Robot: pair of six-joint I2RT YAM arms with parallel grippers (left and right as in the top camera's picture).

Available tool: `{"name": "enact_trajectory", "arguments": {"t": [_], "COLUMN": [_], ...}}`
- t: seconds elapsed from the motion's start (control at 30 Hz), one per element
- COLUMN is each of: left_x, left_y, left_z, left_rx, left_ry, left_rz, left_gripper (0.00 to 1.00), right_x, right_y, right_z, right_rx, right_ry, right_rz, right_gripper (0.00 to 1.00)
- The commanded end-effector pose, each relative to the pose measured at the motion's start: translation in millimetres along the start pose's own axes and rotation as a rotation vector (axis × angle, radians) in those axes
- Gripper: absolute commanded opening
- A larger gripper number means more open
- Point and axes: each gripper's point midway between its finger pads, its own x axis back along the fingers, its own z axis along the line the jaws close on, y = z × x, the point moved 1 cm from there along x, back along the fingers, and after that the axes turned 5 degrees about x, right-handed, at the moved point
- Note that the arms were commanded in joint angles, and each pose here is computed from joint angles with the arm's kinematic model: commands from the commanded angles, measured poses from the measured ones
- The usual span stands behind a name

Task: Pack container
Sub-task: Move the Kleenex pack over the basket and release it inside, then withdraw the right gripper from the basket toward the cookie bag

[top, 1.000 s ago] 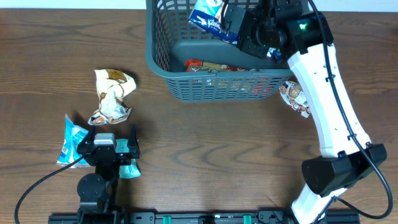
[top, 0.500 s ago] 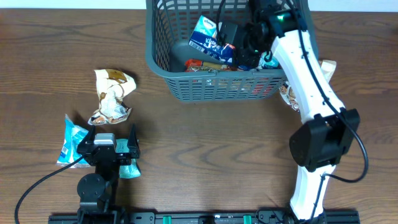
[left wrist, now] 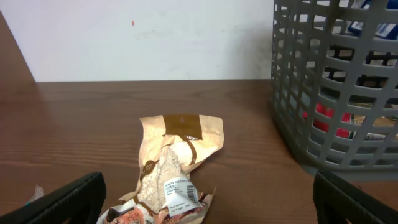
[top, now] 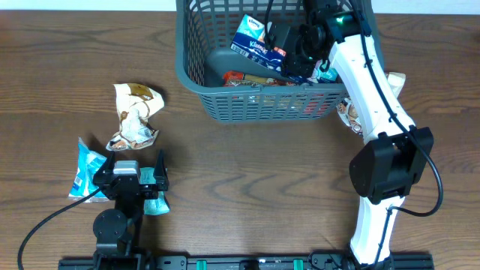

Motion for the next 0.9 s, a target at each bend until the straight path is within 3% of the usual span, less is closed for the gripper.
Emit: {"name": "enact_trajectory", "arguments": {"t": [0.0,0.13,0.33,0.37,0.4,0.43,0.73,0.83,0.87], "left_x": [-1.6,-1.6,-1.6,-1.6,-1.6,-1.6,-1.6,-1.6,-1.6], "left_y": [-16.0,-16.0,-16.0,-16.0,-16.1,-16.0,-16.0,-16.0,-16.0], "left_z": [2.1,2.1,2.1,2.1,2.2,2.2,2.1,2.2,2.1], "left_rx": [-0.015,-0.015,-0.015,-0.015,-0.015,-0.015,-0.015,-0.015,-0.015], "left_ry": [0.011,0.011,0.010,0.011,0.011,0.011,0.011,0.011,0.010], "left_rz": [0.042,0.042,0.042,0.042,0.042,0.042,0.042,0.042,0.042], "left_gripper": [0.99,0.99,0.99,0.99,0.99,0.99,0.99,0.99,0.99], "right_x": [16.2,24.1,44.2,51.4,59.9,70.2,210.7,264.0,279.6], "right_y": [3.0,6.6,11.7,13.8,15.5,18.4,52.5,39.1,26.8], "right_z": [-15.6,-22.1,-24.1,-26.7,-29.4,-32.5,-54.3,-75.0,-82.9], "right_rx": [-0.020,-0.021,-0.029,-0.039,-0.045,-0.048,-0.151,-0.355,-0.456], "right_ry": [-0.074,-0.111,-0.143,-0.161,-0.181,-0.207,-0.521,-0.677,-0.732], "right_rz": [-0.010,-0.024,-0.047,-0.059,-0.072,-0.089,-0.343,-0.429,-0.444], "right_gripper": [0.66,0.78,0.79,0.83,0.96,0.99,0.99,0.99,0.94]}}
